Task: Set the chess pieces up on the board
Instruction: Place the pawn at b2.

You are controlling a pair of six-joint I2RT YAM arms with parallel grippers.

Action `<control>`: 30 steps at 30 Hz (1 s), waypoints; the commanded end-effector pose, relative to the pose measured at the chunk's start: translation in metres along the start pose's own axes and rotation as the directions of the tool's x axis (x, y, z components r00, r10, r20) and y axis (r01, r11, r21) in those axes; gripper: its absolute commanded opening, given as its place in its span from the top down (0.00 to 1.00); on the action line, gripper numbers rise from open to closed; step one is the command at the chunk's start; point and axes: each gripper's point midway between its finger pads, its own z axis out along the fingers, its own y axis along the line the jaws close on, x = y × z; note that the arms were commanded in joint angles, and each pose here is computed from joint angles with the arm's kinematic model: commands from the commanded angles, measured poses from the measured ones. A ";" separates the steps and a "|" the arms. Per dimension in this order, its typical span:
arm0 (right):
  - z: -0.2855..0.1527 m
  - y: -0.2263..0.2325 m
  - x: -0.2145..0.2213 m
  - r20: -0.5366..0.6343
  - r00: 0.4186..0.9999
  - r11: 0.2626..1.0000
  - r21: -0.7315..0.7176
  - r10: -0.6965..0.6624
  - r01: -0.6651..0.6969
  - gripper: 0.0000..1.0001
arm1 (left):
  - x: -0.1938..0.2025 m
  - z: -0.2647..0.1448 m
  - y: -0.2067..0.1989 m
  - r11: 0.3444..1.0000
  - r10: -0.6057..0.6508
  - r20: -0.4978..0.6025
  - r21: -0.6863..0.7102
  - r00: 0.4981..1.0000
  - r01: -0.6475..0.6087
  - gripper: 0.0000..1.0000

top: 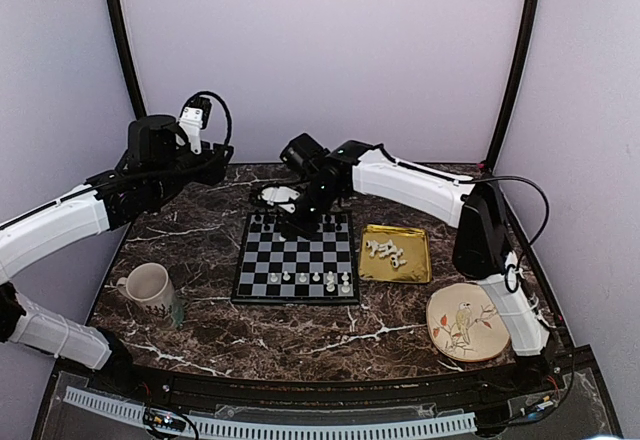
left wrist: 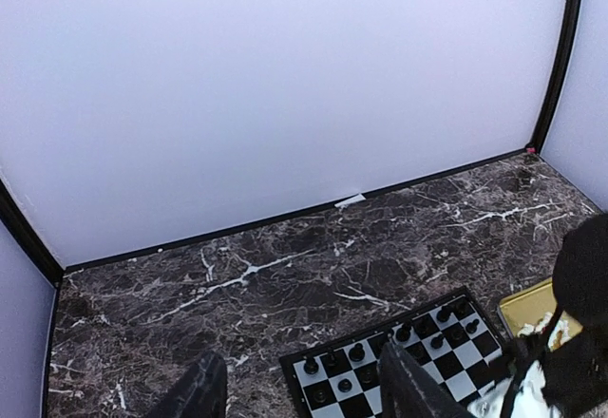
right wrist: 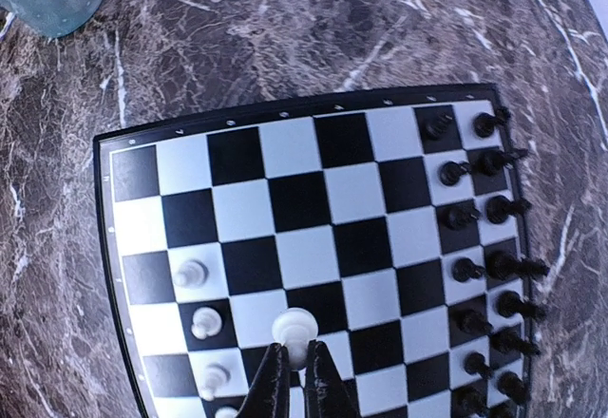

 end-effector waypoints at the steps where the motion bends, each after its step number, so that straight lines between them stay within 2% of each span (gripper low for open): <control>1: 0.017 0.021 -0.017 0.006 0.998 0.998 -0.003 -0.057 0.057 0.95 | -0.016 -0.011 0.015 0.999 -0.016 0.067 -0.048 0.998 0.019 0.43; 14: 0.066 0.061 -0.021 0.018 0.997 0.993 -0.094 -0.071 0.073 0.94 | -0.018 -0.013 0.014 0.999 0.002 0.075 -0.033 0.997 0.000 0.43; 30: 0.086 0.072 -0.017 0.004 0.998 0.990 -0.121 -0.070 0.070 0.91 | -0.014 -0.010 0.010 1.000 0.004 0.062 -0.012 0.998 -0.003 0.43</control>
